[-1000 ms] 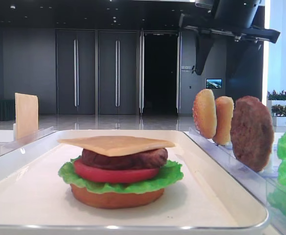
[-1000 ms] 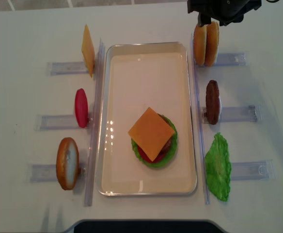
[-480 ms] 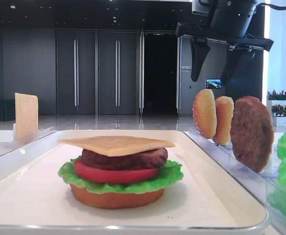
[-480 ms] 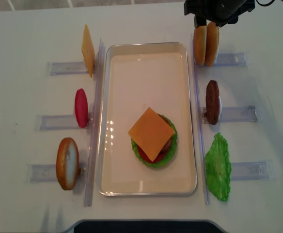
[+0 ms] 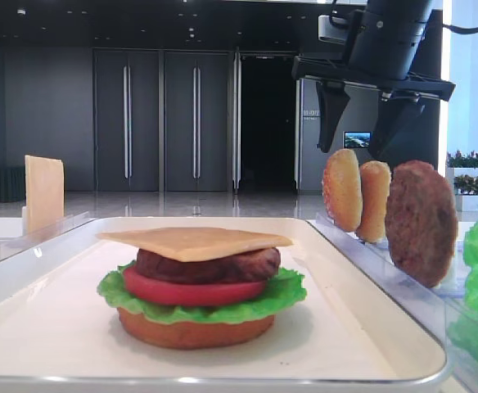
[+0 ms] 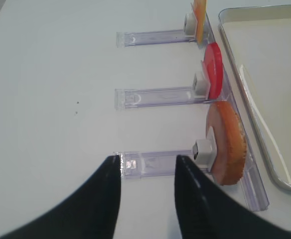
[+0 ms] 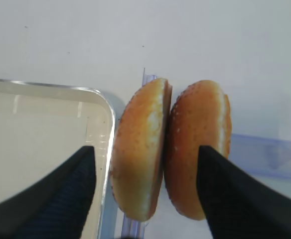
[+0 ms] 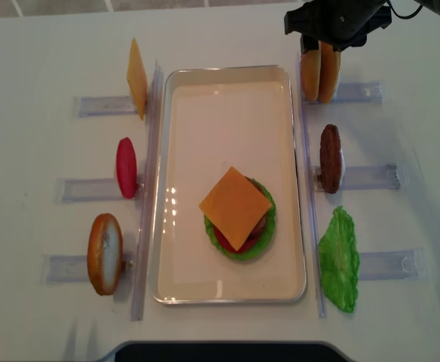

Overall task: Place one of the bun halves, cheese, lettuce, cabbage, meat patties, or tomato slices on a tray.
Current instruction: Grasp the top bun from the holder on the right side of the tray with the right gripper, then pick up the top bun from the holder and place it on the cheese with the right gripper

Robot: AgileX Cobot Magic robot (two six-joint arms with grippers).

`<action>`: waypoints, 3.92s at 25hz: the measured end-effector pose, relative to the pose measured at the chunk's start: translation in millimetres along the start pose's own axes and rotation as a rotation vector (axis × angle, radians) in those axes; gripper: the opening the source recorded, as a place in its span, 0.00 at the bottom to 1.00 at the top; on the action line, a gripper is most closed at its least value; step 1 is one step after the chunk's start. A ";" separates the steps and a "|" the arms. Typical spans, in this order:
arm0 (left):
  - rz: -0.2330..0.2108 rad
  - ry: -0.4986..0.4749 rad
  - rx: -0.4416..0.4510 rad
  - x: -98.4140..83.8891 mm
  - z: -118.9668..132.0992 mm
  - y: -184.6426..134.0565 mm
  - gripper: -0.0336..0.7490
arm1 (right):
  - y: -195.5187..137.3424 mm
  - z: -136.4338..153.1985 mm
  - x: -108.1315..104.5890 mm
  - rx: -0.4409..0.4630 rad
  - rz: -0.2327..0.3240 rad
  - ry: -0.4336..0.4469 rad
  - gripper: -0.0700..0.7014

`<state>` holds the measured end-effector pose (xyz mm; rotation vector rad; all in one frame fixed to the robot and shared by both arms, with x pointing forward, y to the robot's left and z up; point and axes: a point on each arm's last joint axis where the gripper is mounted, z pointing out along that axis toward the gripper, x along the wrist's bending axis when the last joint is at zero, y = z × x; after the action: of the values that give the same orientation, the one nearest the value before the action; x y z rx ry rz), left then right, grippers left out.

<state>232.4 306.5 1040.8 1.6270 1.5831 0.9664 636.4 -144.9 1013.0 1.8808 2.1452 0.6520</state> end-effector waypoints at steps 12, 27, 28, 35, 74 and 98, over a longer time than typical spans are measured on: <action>0.000 0.000 0.000 0.0 0.0 0.0 0.40 | -0.4 -0.1 2.7 0.006 0.031 0.029 0.68; 0.000 0.000 0.000 0.0 0.0 0.0 0.40 | 0.0 -0.1 3.3 0.001 0.037 0.036 0.68; 0.000 0.000 0.000 0.0 0.0 0.0 0.40 | 0.0 -0.1 3.3 0.001 0.037 0.036 0.68; 0.000 0.000 0.000 0.0 0.0 0.0 0.40 | 0.7 0.7 3.7 -0.007 0.040 0.040 0.68; 0.000 0.000 0.000 0.0 0.0 0.0 0.40 | -2.3 -21.5 17.3 -0.007 -0.013 0.063 0.43; 0.000 0.000 0.000 0.0 0.0 0.0 0.40 | -51.7 -124.0 30.6 0.186 -0.040 0.067 0.43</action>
<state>232.4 306.5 1040.8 1.6270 1.5831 0.9664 531.4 -142.3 1102.1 1.9261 2.3526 0.5307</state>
